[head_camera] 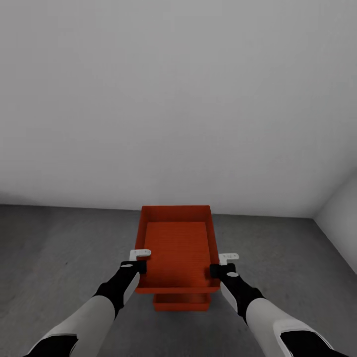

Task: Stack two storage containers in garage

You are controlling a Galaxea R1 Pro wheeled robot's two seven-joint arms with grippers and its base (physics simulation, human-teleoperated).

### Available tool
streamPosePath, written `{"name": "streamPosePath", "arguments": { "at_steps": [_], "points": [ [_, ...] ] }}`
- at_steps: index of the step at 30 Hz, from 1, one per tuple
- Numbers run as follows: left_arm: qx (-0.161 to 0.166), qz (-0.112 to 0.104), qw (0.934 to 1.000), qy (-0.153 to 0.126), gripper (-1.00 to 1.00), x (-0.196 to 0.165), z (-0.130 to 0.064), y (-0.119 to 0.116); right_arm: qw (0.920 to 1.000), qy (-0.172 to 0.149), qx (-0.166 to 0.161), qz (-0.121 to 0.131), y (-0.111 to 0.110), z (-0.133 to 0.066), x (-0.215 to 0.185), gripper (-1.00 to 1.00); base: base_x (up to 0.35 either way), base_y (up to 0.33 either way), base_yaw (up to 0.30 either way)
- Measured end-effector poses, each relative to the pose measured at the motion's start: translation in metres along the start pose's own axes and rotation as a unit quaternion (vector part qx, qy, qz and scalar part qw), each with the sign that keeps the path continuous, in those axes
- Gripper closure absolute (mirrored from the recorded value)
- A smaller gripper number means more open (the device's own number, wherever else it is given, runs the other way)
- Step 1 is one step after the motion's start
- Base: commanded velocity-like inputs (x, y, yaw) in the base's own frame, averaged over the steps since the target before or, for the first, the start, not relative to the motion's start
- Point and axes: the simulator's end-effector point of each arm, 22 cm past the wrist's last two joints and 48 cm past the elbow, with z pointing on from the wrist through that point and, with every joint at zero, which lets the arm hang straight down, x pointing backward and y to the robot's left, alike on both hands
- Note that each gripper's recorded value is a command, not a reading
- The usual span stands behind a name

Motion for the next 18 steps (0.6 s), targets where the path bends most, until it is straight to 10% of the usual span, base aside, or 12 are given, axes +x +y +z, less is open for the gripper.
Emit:
{"name": "streamPosePath", "arguments": {
  "at_steps": [18],
  "points": [
    [0.000,0.002,0.9999,0.014,1.00,0.015,0.009,-0.001,0.9999,0.014,-0.001,0.000,0.001,0.008,0.016,1.00,0.000,0.000,0.000]
  ]
}}
